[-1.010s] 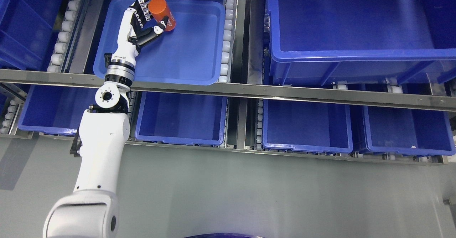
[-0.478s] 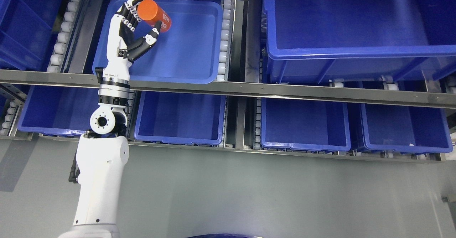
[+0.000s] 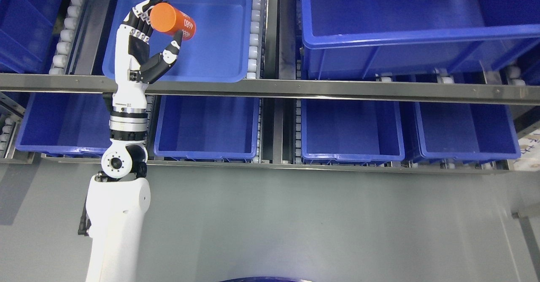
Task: Grab orange capacitor from left shelf to right desk
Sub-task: 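Carry the capacitor in the left hand toward the red tray on the table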
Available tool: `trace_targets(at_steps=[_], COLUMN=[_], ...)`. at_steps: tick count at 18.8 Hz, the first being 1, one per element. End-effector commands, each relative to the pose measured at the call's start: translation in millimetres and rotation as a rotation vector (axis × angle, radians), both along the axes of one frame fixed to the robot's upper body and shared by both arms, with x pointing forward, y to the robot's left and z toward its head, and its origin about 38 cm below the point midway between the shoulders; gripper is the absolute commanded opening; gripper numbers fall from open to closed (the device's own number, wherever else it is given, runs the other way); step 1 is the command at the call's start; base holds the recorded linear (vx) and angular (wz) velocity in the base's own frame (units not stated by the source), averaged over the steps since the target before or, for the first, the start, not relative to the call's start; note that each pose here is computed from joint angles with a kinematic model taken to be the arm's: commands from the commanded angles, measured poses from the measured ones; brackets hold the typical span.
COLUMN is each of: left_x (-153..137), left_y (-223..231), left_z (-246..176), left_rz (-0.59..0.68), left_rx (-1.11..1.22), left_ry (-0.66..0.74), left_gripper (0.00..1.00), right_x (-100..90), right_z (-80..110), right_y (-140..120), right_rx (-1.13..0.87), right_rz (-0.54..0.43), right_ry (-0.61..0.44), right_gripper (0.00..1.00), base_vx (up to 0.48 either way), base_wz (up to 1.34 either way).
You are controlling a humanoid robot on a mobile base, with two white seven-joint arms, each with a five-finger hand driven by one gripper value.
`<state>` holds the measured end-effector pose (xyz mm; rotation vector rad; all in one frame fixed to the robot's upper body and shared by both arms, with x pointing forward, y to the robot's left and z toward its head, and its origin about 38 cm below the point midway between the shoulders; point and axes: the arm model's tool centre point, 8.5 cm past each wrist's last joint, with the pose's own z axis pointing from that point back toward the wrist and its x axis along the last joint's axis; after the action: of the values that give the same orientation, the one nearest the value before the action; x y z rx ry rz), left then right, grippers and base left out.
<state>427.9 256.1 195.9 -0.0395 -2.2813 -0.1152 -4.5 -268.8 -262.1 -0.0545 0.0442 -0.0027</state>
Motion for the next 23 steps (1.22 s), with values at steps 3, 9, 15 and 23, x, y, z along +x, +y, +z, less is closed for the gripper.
trace_targets(at_steps=[3,9,15,23], left_x=[-42,-59,-54,-47], left_y=[2,-2,-11,-64], left_z=[15,-6,0,9], left_rz=[-0.001,-0.012,-0.042,-0.189], left_rx=[0.026,0.031,0.037,0.050], left_ry=[-0.078,-0.057,-0.070,-0.076], left_gripper=[0.02,0.02,0.02,0.02], right_x=[11.7,12.7,12.7,12.7], right_z=[0.5,0.5,0.5,0.5], right_y=[-11,-11,-11,-11], right_rx=[-0.018,-0.018,-0.018,-0.018], right_rz=[-0.007,-0.007,-0.007,-0.007], right_ry=[-0.034,-0.036,-0.036,-0.036], right_gripper=[1.00,1.00,1.00,1.00], base_vx=[-0.131,-0.118,-0.117,-0.035], base_wz=[-0.16,-0.64,-0.90,-0.75])
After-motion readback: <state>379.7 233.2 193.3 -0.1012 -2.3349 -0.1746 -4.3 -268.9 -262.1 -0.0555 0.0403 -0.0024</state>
